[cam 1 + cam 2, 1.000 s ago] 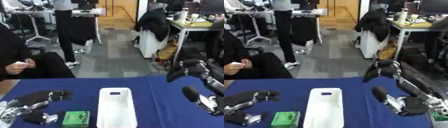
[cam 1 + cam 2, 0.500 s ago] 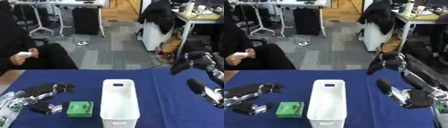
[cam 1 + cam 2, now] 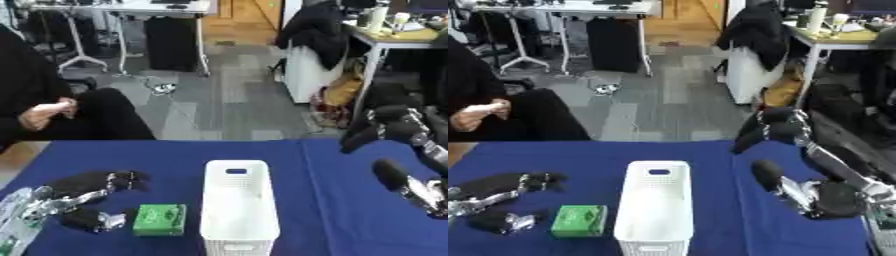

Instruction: Pick up objects on the table and place them in the box.

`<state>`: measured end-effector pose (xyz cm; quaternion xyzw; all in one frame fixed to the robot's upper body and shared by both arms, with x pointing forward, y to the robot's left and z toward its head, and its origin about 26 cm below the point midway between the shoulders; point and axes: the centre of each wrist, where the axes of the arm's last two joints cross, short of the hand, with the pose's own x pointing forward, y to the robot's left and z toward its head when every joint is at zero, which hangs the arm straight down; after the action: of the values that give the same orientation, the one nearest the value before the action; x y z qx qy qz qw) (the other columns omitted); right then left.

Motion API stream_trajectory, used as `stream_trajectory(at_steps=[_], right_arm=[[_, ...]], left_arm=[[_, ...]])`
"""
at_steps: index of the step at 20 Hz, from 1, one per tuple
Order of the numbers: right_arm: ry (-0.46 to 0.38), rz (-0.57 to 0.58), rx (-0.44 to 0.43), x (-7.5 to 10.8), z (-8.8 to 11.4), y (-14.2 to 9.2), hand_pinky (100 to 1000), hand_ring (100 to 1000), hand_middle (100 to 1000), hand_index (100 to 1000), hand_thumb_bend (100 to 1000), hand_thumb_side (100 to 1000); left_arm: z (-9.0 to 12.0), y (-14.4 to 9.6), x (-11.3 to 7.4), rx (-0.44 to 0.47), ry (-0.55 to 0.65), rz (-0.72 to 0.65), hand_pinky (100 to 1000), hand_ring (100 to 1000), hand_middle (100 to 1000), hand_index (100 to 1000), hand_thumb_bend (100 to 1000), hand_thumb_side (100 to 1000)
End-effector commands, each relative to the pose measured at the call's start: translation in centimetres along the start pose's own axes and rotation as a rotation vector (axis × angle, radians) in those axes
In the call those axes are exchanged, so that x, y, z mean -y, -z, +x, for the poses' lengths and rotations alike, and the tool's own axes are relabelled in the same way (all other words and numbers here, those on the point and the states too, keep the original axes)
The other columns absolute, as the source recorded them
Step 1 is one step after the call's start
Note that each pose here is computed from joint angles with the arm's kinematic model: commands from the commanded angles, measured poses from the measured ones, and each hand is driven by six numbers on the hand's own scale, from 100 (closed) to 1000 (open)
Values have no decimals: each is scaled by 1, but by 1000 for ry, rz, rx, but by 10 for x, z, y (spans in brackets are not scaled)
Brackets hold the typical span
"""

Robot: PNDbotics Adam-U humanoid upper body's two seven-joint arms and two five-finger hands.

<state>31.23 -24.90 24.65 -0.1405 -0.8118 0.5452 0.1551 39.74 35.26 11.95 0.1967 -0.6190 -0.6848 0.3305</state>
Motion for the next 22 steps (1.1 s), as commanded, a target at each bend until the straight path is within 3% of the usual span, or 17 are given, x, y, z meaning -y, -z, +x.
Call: stream_trajectory(at_steps=[1, 22], right_arm=[[-17, 5, 22, 5, 3, 2, 554, 608, 600, 679, 197, 1000], [-5, 35, 46, 3, 5, 5, 555, 608, 600, 679, 190, 1000]], left_arm=[[-1, 1, -12, 18, 44, -3, 823, 920, 960, 923, 114, 1000], [-3, 17, 12, 19, 82, -60, 842, 946, 979, 945, 118, 1000]])
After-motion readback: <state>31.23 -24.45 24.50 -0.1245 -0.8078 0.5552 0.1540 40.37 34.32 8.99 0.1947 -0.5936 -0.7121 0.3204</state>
